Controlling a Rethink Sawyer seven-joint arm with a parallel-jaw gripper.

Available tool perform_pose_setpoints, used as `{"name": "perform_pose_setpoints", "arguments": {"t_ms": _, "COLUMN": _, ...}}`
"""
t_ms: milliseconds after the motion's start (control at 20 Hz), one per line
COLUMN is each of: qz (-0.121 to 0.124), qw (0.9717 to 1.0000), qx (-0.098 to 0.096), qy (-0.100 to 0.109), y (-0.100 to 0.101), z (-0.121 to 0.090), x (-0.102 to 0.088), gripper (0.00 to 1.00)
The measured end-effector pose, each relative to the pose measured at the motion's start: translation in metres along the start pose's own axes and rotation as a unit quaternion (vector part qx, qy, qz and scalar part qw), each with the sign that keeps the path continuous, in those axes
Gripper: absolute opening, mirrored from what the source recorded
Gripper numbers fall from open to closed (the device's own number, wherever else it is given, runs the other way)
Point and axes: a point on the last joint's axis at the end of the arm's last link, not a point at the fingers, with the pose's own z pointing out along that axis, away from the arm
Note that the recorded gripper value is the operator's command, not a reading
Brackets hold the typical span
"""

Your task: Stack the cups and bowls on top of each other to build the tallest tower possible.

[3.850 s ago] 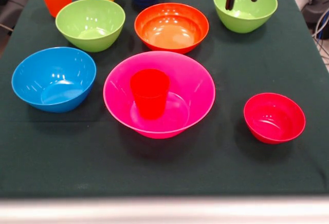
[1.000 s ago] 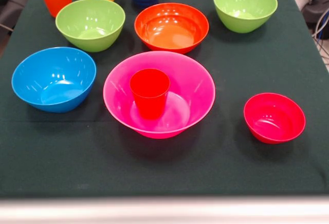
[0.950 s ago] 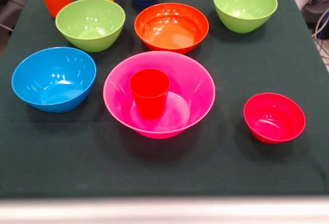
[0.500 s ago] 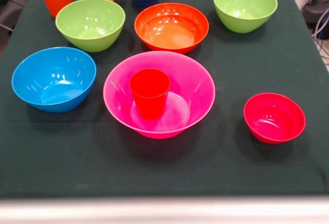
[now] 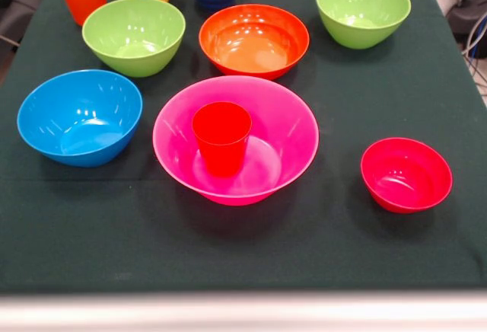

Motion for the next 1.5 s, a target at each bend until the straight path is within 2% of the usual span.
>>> {"name": "perform_pose_setpoints", "arguments": {"t_ms": 350, "qz": 0.006, "qw": 0.9999, "qx": -0.004, "qy": 0.012, "y": 0.0, "z": 0.01, "x": 0.01, "gripper": 1.0}}
{"name": "perform_pose_setpoints", "arguments": {"t_ms": 950, "qz": 0.003, "qw": 1.0, "qx": -0.005, "qy": -0.002, "y": 0.005, "z": 0.027, "x": 0.016, "gripper": 1.0}}
{"name": "perform_pose_setpoints", "arguments": {"t_ms": 1250, "qz": 0.001, "qw": 1.0, "qx": -0.008, "qy": -0.002, "y": 0.005, "z": 0.044, "x": 0.029, "gripper": 1.0}}
{"name": "perform_pose_setpoints", "arguments": {"t_ms": 1500, "qz": -0.001, "qw": 0.9998, "qx": -0.019, "qy": 0.009, "y": 0.008, "z": 0.063, "x": 0.047, "gripper": 1.0}}
